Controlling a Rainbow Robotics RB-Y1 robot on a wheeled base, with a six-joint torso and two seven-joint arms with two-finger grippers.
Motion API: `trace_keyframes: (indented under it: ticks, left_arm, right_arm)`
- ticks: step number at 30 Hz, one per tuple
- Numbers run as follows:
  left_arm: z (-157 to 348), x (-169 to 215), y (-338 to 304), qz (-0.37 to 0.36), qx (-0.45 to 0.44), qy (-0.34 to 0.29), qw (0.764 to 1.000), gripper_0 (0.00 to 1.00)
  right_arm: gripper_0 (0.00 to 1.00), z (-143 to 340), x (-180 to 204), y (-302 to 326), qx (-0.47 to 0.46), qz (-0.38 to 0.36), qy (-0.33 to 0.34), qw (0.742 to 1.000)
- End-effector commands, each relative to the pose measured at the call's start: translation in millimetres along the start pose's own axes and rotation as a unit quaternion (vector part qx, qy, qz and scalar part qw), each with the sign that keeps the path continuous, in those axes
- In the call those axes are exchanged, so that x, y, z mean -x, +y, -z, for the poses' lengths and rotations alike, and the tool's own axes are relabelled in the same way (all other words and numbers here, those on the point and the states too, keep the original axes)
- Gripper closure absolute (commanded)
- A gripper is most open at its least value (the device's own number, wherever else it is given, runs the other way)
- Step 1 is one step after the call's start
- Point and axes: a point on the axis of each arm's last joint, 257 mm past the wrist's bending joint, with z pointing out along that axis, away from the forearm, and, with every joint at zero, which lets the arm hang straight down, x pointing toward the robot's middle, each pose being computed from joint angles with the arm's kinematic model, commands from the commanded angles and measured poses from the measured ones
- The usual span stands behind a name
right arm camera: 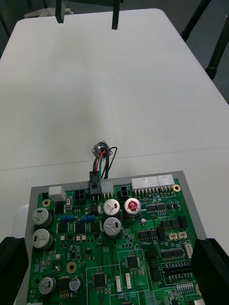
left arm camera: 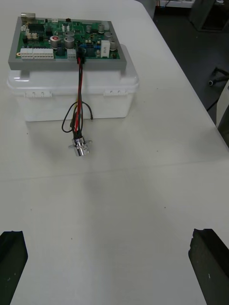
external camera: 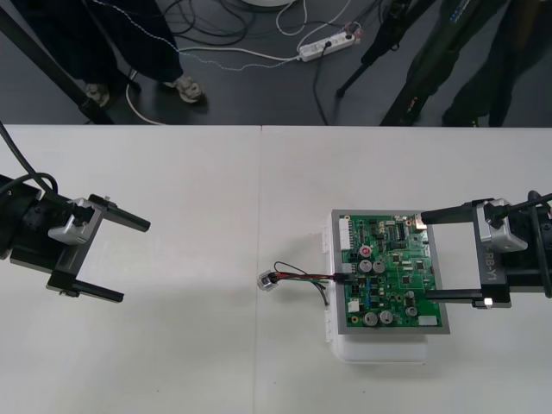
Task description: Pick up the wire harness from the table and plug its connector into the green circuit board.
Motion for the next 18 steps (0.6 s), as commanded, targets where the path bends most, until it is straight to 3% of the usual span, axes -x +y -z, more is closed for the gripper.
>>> trace_keyframes:
  ticks: [1, 18]
  left_arm:
    - [3.1, 4.8, -7.6, 0.034, -0.009, -0.011, 0.999, 0.00]
    - [3.1, 4.8, -7.6, 0.034, -0.009, -0.011, 0.999, 0.00]
  right_arm:
    - [0.00, 12.6, 1.5, -5.7, -0.009, 0.012, 0.020, 1.000]
    - [0.00, 12.6, 1.5, -5.7, -0.009, 0.012, 0.020, 1.000]
